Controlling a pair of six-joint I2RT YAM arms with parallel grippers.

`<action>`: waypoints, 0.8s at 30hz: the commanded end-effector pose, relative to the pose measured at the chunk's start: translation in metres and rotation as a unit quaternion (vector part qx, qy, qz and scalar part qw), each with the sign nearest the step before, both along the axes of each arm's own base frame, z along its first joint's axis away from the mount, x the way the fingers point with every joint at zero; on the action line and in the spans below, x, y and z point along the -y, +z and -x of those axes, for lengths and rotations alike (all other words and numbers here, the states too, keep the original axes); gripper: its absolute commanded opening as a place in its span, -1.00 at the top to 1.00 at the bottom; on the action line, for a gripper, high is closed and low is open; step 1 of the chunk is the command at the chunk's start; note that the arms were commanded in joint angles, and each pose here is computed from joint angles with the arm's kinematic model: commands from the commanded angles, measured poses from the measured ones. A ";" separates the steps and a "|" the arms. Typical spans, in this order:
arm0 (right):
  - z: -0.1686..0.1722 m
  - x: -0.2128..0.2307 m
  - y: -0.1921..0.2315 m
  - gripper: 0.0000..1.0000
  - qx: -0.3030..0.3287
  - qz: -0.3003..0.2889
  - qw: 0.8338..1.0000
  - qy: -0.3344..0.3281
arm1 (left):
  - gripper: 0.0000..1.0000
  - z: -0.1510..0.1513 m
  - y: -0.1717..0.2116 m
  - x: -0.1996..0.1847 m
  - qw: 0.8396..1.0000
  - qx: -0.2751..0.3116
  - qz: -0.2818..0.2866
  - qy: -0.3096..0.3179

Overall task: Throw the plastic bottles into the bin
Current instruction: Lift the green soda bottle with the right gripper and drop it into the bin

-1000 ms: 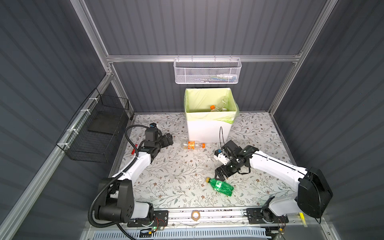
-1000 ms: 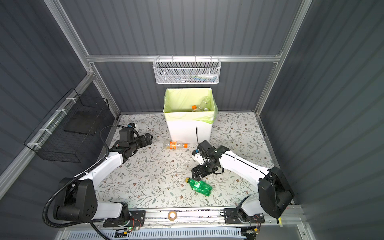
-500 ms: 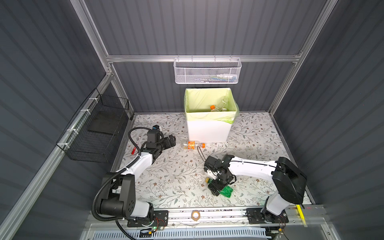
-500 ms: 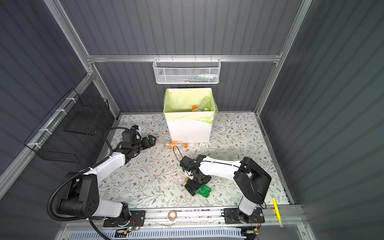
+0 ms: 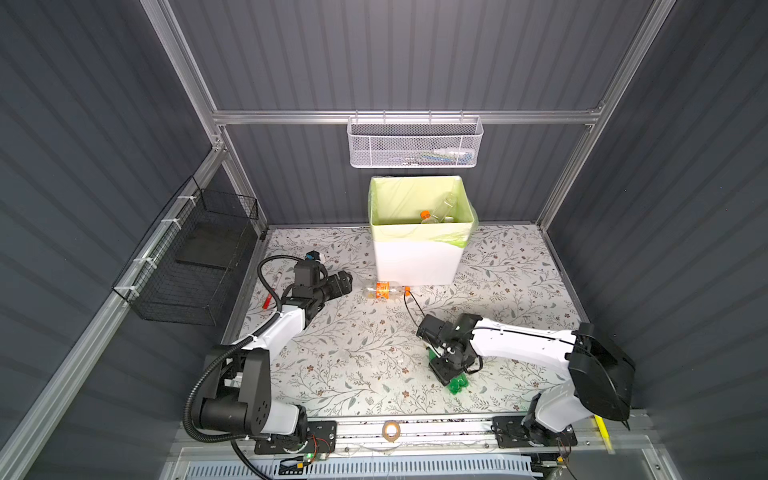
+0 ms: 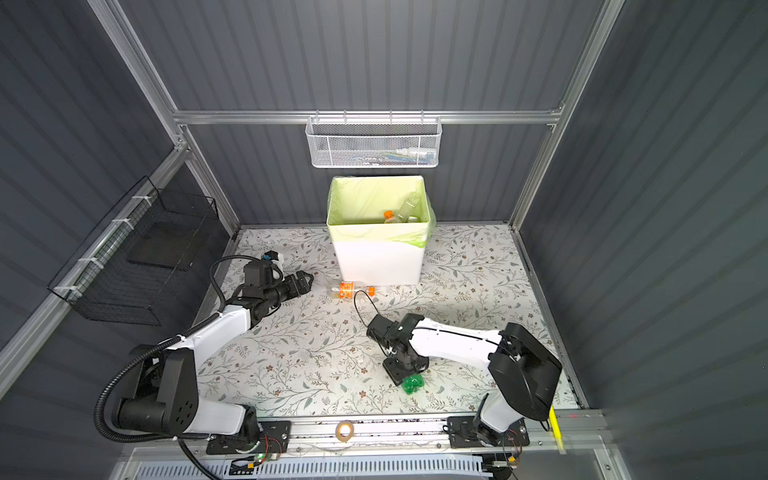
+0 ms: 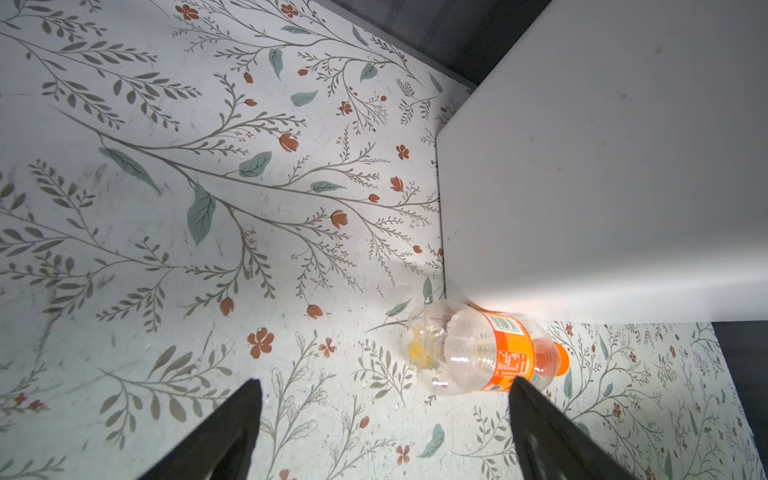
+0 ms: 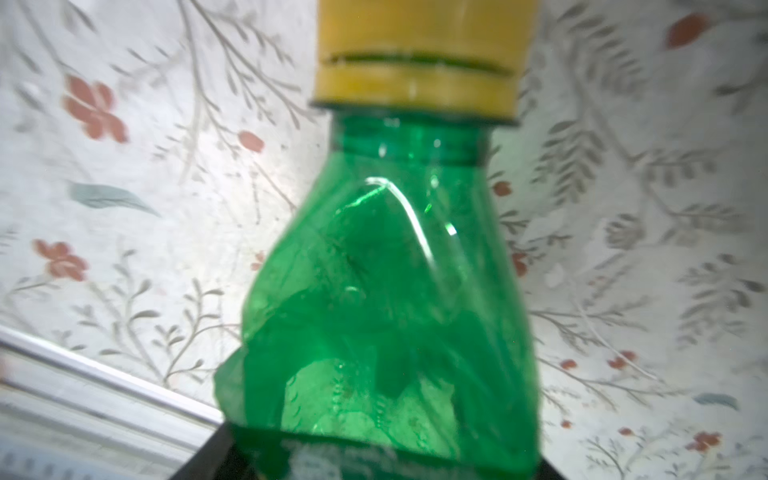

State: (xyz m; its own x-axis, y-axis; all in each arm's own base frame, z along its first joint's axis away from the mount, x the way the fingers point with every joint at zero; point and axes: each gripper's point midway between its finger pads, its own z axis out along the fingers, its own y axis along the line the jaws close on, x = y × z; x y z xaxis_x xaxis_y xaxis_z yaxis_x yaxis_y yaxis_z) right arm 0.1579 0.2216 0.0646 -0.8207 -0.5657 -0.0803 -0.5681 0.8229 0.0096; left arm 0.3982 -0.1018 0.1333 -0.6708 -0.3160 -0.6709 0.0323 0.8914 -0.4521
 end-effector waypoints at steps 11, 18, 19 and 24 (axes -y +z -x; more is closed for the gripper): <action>-0.209 0.040 0.409 -0.98 0.439 -0.339 0.799 -0.234 | -0.90 0.029 0.043 0.010 1.000 0.026 -0.002 -0.014; -0.205 0.063 0.238 -0.98 0.324 -0.289 0.849 -0.303 | -0.91 0.040 0.030 0.014 0.999 0.019 -0.004 -0.031; -0.202 0.070 0.216 -0.98 0.305 -0.284 0.850 -0.322 | -0.90 0.040 0.028 0.019 0.999 0.015 -0.006 -0.043; -0.182 0.094 0.127 -0.98 0.239 -0.252 0.861 -0.370 | -0.91 0.050 0.019 0.075 0.974 0.021 -0.126 -0.187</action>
